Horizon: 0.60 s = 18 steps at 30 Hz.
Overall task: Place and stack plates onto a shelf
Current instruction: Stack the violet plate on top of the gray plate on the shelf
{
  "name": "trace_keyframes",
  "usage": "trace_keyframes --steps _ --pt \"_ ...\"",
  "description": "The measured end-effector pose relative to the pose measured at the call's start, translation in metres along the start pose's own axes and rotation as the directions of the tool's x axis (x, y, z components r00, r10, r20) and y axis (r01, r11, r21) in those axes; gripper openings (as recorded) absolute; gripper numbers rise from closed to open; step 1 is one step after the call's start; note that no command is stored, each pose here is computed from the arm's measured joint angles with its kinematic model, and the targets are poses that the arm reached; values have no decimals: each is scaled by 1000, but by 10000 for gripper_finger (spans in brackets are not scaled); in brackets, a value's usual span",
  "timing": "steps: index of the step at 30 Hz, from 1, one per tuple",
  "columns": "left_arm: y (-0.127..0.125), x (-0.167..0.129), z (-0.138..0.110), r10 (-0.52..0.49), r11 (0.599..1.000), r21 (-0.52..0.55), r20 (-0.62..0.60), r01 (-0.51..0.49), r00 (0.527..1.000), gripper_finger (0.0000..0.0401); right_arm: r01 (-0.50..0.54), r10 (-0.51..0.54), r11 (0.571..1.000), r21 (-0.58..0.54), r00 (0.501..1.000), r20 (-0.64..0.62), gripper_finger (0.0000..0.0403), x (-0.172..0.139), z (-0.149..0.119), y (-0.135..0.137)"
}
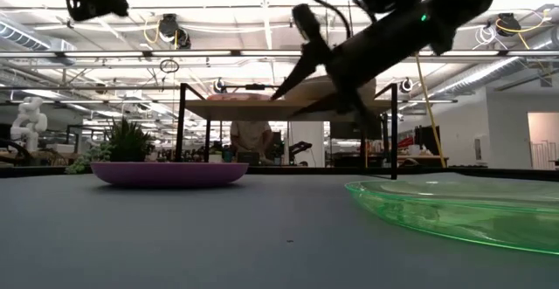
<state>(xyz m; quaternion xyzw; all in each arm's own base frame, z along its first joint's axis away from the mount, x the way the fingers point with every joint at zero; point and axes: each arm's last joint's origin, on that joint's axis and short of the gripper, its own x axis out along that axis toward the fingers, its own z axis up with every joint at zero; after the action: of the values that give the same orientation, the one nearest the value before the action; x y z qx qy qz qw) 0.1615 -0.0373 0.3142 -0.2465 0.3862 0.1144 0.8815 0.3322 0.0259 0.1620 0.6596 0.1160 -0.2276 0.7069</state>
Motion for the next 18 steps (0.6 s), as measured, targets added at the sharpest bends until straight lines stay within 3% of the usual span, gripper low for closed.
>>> trace_keyframes --steps 6,10,18 --pt "-1 19 -13 -54 996 -78 -6 53 999 63 7 -8 999 43 1000 26 126 26 10 -9" --pt "-4 21 -14 -84 991 -108 11 85 996 63 16 -15 999 41 999 -29 126 43 12 -5" --pt "-5 21 -14 -89 988 -123 11 90 996 63 155 -154 988 3 986 -62 126 66 11 -7"
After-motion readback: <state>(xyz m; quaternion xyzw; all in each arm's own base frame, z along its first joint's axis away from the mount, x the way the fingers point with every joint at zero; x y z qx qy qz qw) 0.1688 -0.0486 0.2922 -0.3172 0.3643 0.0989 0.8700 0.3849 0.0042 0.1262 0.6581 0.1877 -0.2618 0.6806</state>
